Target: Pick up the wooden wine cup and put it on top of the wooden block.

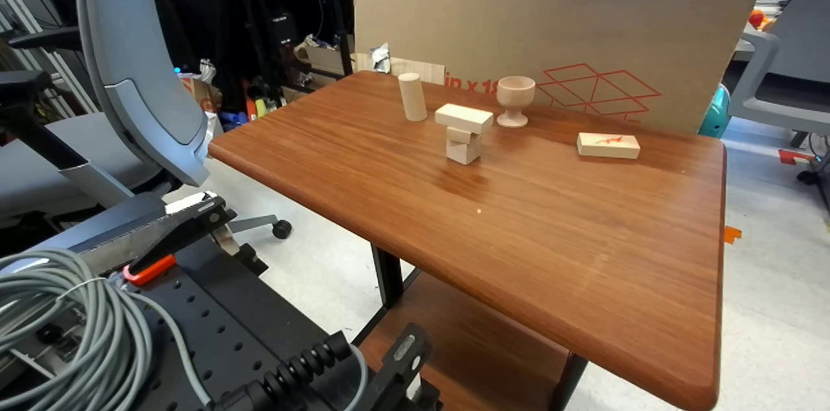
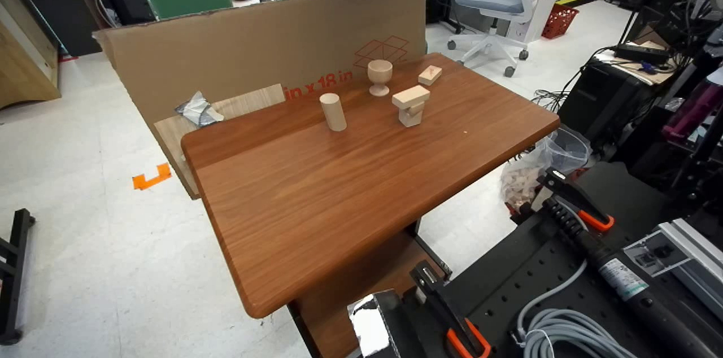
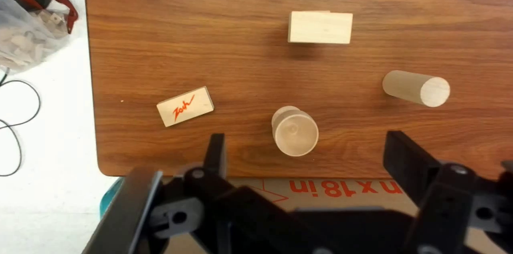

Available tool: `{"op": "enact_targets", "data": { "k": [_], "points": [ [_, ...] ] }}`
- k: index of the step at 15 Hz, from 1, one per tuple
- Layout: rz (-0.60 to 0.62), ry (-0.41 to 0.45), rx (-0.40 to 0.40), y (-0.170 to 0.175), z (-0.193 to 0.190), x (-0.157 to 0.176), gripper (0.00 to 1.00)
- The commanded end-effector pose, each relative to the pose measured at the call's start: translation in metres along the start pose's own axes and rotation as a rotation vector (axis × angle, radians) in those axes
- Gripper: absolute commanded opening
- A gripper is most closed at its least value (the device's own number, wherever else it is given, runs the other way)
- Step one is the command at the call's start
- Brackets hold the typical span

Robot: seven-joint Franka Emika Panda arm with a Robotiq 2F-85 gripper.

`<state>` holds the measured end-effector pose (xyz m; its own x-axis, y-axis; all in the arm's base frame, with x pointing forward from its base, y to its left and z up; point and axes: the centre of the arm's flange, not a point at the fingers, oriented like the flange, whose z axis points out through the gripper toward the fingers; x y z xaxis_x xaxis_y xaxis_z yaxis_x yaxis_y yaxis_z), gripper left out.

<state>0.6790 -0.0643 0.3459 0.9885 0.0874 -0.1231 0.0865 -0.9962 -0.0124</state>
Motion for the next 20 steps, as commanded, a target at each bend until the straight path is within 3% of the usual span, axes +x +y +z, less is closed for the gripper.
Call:
{"op": "enact_targets", "data": {
  "k": [1,8,20],
  "points": [
    [-0.014,-0.001,0.033,-0.001,0.025,0.032,1.00],
    [-0.023,-0.043,0.007,-0.009,0.075,0.055,1.00],
    [-0.047,-0.097,-0.029,-0.028,0.128,0.079,1.00]
  ]
}}
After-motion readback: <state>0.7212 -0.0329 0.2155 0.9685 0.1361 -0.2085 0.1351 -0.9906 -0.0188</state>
